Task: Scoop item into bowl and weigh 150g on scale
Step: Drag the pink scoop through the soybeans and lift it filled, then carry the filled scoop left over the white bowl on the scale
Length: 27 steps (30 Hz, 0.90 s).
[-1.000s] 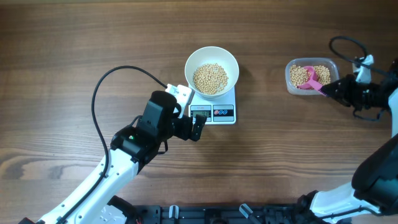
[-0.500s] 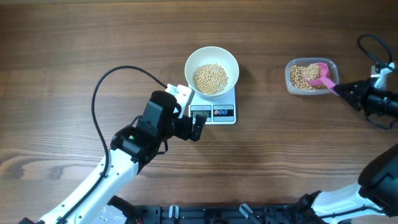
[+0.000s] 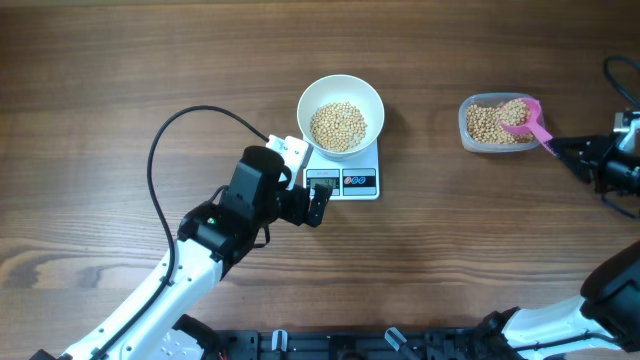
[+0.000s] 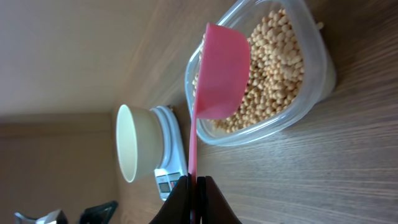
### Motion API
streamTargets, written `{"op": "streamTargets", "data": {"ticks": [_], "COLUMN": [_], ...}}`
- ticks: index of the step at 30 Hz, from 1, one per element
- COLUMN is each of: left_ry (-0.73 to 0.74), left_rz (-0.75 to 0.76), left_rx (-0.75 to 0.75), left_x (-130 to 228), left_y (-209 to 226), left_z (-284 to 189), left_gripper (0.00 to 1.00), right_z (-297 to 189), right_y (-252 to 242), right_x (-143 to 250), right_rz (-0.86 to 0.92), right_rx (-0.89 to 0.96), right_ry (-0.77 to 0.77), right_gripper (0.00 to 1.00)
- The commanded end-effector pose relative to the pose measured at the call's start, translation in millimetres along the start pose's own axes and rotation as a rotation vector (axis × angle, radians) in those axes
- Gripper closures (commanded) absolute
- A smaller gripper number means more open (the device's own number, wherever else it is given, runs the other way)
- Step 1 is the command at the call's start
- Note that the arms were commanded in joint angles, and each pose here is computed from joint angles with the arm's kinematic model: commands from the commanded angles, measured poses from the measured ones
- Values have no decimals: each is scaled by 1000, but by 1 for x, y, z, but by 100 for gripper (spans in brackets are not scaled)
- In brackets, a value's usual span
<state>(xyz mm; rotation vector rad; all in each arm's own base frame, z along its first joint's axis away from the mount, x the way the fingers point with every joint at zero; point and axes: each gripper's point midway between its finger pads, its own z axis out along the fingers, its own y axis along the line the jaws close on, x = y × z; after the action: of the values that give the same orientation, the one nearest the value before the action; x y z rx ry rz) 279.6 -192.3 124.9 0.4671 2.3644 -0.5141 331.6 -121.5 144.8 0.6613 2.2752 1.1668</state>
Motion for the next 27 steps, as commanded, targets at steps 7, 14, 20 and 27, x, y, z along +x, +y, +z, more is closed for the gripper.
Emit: {"op": "streamTargets", "data": {"ticks": [7, 14, 20, 27], "left_ry": [10, 9, 10, 9], "left_rz": [24, 24, 24, 24], "left_rx": [16, 16, 16, 16], "left_x": [3, 3, 3, 3], "left_y": [-3, -3, -3, -3], "left_z": [2, 1, 2, 1], "left_gripper": [0, 0, 0, 0], "right_z": [0, -2, -6, -2], "right_y": [10, 24, 45, 64], "right_x": [4, 0, -3, 1], "right_rz": [-15, -15, 1, 20], "right_rx": [-87, -173, -292, -378], "right_ry": [1, -21, -45, -25], "right_gripper": [96, 96, 96, 96]}}
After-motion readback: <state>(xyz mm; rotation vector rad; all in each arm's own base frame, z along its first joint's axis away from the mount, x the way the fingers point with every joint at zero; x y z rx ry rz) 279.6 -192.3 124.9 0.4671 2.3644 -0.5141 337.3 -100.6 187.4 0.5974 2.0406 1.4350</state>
